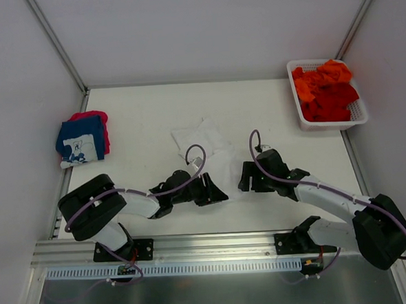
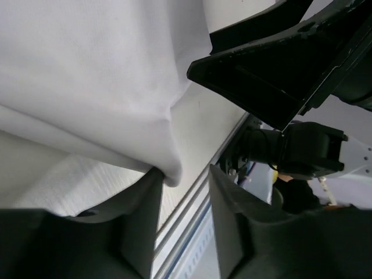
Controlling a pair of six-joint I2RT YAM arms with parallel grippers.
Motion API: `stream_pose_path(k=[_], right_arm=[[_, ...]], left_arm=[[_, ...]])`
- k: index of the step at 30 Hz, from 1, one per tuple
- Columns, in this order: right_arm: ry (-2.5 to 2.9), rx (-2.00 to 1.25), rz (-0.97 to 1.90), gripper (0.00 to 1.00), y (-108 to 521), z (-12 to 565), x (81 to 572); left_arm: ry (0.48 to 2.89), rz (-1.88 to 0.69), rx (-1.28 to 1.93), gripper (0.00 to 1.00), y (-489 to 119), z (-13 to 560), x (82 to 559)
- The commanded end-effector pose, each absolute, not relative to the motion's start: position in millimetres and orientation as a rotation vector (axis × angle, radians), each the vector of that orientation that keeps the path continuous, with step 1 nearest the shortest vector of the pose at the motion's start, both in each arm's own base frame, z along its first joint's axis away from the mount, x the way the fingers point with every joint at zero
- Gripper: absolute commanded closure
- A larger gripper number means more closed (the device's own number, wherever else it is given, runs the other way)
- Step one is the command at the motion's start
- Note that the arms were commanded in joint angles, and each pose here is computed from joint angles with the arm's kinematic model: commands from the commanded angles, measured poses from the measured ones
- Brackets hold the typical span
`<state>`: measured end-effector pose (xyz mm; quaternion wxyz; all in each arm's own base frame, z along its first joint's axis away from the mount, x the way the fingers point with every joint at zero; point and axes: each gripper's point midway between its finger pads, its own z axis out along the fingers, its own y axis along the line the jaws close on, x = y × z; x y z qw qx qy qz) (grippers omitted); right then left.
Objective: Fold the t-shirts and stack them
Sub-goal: Fold the tshirt
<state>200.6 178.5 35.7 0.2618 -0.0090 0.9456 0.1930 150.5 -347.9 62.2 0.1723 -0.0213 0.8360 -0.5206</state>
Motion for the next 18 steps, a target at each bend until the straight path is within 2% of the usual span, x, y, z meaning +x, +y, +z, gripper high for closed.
stream_pose_path(k=[1,2,7,8,13,15,16,18], right_arm=[[2.546,-0.024,0.496,0.26,177.4,41.8,205.3],[2.551,-0.029,0.502,0.29,179.2,39.9,205.5],[2.584,-0.046,0.538,0.38,185.9,32.7,201.4],[2.583,-0.049,0.541,0.39,187.0,32.6,201.8],[2.59,-0.053,0.54,0.47,187.9,31.0,201.1],[2.59,-0.056,0.541,0.55,188.2,31.4,201.1],[2.59,-0.058,0.542,0.69,188.6,31.4,201.4],[2.594,-0.06,0.541,0.81,189.0,30.7,201.2]], left_arm=[[2.394,-1.377,-0.004,0.66,-346.5,63.0,152.7],[2.395,-1.376,0.0,0.69,-346.5,63.2,152.4],[2.425,-1.363,-0.006,0.72,-345.6,55.9,150.1],[2.425,-1.36,-0.006,0.76,-345.3,55.5,150.2],[2.448,-1.333,0.005,0.77,-343.9,51.7,149.5],[2.45,-1.326,0.01,0.78,-344.5,52.3,150.3],[2.447,-1.324,0.018,0.78,-344.7,53.6,150.6],[2.458,-1.308,0.019,0.78,-343.9,53.0,150.8]])
